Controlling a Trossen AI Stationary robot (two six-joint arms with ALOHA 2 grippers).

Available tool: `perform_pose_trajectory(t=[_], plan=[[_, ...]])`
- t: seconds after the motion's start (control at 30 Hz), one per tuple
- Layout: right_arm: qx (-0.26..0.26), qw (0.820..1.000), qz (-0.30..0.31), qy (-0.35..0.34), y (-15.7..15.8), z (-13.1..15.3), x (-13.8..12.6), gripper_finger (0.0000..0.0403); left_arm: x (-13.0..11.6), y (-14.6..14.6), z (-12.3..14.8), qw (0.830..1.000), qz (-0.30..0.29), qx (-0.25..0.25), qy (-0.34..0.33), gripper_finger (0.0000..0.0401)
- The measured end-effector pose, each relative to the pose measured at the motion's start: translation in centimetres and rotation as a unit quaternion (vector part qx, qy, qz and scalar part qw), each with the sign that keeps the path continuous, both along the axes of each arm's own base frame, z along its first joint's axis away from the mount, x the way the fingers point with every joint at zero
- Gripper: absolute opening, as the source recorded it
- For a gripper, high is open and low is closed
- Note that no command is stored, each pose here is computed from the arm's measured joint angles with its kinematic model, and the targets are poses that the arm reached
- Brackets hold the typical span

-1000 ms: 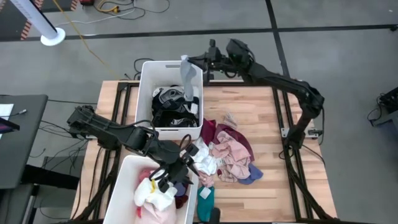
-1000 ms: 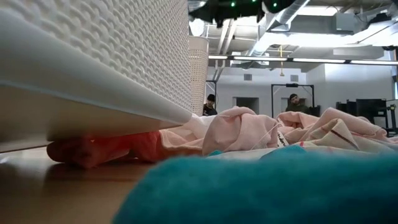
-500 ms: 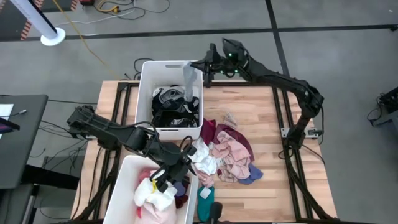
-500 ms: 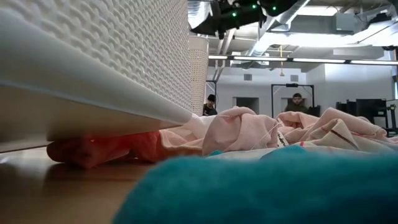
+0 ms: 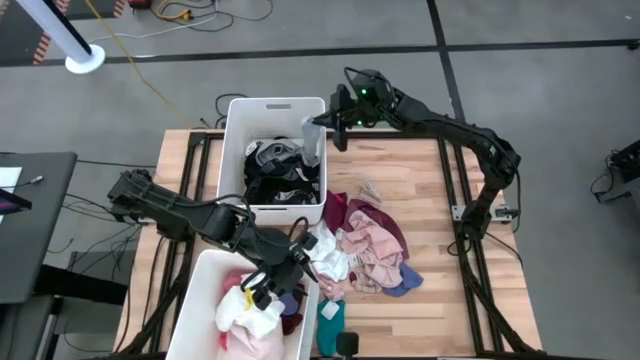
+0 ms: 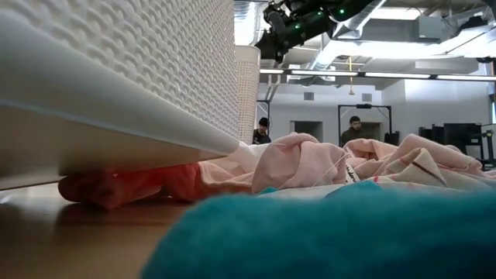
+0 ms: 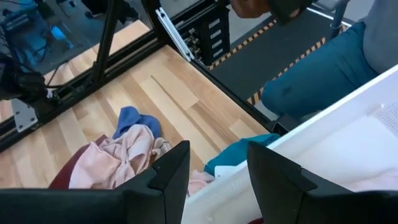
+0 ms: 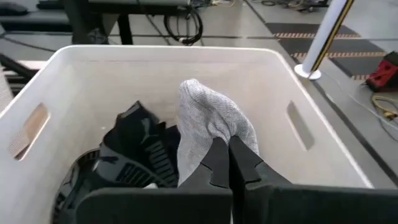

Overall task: Sort clothes
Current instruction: Put the gray sock into the top white laundry bin, then put the pink underwear into the bottom white laundry bin

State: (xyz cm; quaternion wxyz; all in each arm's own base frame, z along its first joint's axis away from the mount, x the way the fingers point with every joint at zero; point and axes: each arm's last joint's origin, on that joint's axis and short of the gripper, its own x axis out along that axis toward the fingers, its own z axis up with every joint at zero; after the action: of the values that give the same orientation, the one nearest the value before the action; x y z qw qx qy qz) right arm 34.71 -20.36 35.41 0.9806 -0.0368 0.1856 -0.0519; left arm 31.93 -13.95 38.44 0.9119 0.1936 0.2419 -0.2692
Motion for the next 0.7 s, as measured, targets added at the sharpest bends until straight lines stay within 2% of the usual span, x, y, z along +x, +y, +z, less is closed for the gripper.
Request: perform_pose_trajectory(t=[0.17, 0.27, 0.7], plan=[[0.014, 1.000, 0.002, 0.022, 0.2, -0.4, -0.1, 0.0002, 0.1, -0.1, 0.2, 1.000, 0.000, -0.003, -0.009, 0.0155], [0.025, 0.999, -0.004, 0.040, 0.2, -0.8, -0.3, 0.0019, 0.2, -0.1, 0.3, 1.000, -0.003, -0.004, -0.020, 0.0155], [0.037, 0.997, 0.019, 0.063, 2.0, -1.1, 0.3, 0.0174, 0.3, -0.1, 0.6, 0.999, -0.009, 0.000, -0.038, 0.0155]])
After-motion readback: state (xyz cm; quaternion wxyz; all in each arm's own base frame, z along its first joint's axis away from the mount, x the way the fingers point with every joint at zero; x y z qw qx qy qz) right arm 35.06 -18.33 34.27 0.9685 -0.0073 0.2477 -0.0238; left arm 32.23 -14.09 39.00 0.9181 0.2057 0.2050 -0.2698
